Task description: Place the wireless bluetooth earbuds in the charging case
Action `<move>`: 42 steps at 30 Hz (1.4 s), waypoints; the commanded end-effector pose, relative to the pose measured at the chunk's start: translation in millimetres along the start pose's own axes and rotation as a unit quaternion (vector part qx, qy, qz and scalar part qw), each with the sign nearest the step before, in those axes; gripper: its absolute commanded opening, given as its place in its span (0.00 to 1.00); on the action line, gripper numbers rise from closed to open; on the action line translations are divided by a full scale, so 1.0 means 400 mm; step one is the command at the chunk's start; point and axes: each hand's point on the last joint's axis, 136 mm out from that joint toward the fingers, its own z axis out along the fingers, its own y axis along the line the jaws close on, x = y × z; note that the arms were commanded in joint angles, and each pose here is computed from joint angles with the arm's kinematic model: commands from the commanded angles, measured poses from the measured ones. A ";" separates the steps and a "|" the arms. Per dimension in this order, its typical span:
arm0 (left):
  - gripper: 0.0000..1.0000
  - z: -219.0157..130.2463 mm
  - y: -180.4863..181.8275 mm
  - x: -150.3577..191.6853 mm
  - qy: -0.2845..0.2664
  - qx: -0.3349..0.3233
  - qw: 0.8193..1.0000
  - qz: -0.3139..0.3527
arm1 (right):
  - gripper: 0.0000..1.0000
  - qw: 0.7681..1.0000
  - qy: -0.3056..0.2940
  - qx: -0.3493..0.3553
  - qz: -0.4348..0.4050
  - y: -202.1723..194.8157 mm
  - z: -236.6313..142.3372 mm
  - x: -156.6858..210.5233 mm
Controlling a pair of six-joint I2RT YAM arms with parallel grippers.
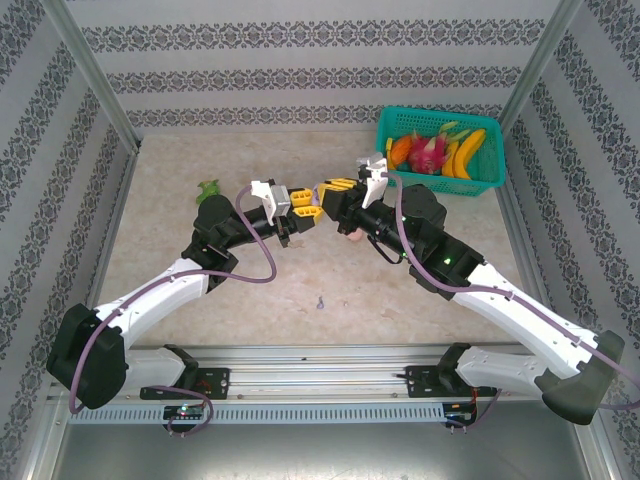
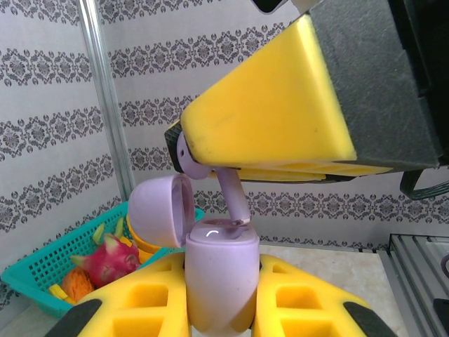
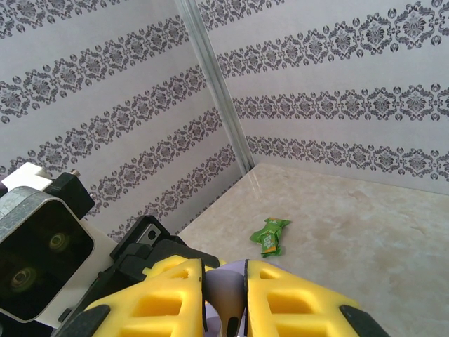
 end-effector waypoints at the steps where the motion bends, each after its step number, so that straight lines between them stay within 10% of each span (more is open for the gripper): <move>1: 0.00 0.008 -0.008 -0.063 -0.030 0.004 0.999 0.022 | 0.17 1.000 0.006 0.015 -0.007 -0.013 -0.001 0.020; 42: 0.00 0.011 0.014 -0.046 -0.026 -0.017 0.999 0.008 | 0.12 1.000 0.026 -0.004 0.001 0.006 -0.001 0.048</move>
